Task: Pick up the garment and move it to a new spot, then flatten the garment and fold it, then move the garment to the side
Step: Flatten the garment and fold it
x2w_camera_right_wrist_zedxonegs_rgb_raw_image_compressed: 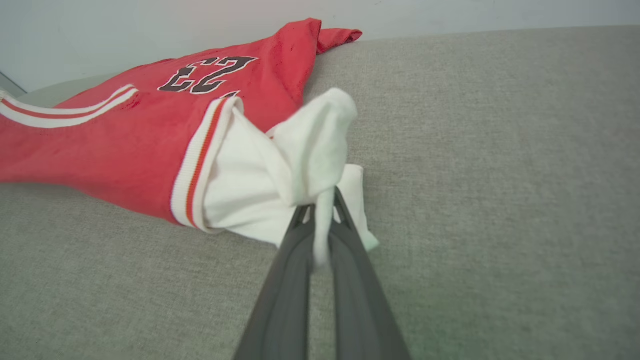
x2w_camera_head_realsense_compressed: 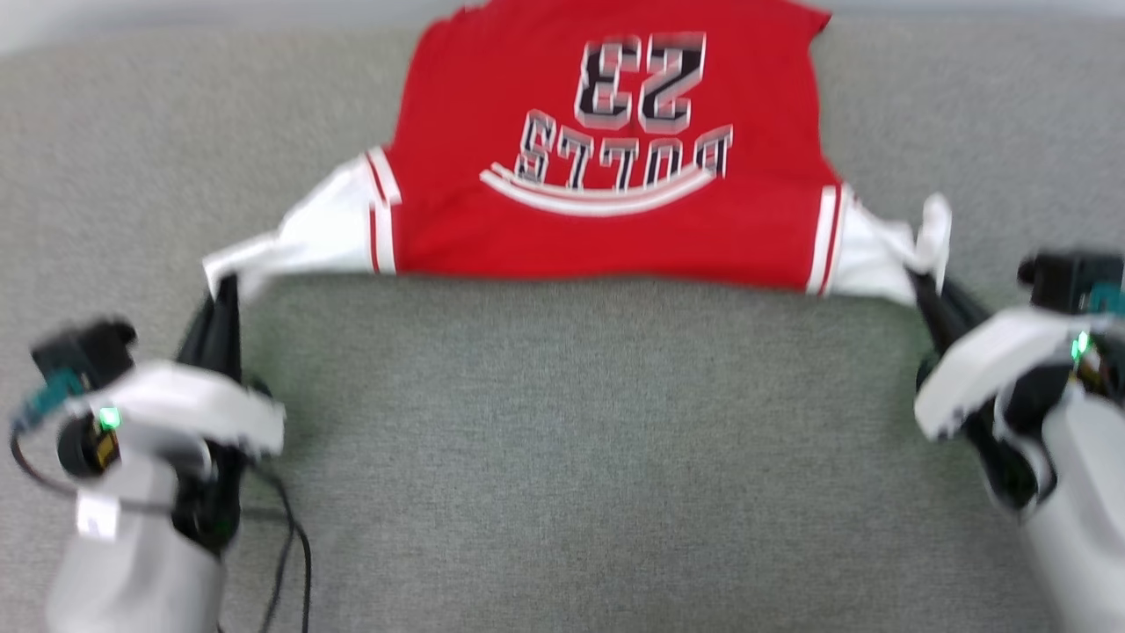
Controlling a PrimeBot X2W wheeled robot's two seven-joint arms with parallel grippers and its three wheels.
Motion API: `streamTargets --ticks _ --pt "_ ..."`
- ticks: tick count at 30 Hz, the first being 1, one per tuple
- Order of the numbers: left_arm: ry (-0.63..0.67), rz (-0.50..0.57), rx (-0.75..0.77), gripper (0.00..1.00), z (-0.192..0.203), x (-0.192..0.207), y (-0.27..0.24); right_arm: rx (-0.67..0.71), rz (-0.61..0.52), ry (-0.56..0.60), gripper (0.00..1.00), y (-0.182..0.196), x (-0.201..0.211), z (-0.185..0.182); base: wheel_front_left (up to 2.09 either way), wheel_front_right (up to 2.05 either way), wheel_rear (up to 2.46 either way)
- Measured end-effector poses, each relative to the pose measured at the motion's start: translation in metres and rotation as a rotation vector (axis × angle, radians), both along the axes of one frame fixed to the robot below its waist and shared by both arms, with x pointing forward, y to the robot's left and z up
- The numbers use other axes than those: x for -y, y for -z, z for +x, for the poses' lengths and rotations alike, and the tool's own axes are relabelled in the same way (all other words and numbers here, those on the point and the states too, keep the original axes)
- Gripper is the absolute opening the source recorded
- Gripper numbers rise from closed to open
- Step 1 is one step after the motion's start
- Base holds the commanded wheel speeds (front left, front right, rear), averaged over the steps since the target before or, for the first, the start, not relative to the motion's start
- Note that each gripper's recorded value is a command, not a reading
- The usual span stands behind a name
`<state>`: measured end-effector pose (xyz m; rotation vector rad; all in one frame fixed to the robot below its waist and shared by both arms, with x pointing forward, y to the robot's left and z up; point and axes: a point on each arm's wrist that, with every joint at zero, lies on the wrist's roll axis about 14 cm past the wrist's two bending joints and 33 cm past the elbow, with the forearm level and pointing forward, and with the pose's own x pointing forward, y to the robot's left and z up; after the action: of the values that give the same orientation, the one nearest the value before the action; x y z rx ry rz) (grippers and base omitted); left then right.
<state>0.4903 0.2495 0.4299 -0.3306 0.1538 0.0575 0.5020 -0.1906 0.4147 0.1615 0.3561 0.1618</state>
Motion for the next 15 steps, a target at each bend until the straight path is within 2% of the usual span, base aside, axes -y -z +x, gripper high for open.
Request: streamTargets --ticks 9,15 --pt "-0.065 0.000 -0.035 0.00 -0.094 -0.001 0.006 -0.024 0.065 0.043 0.00 -0.005 0.006 -0.087 0.00 0.00 0.00" --pt "-0.084 -0.003 -0.040 0.00 -0.142 0.005 0.005 -0.049 0.110 0.084 0.00 -0.003 0.009 -0.136 0.00 0.00 0.00"
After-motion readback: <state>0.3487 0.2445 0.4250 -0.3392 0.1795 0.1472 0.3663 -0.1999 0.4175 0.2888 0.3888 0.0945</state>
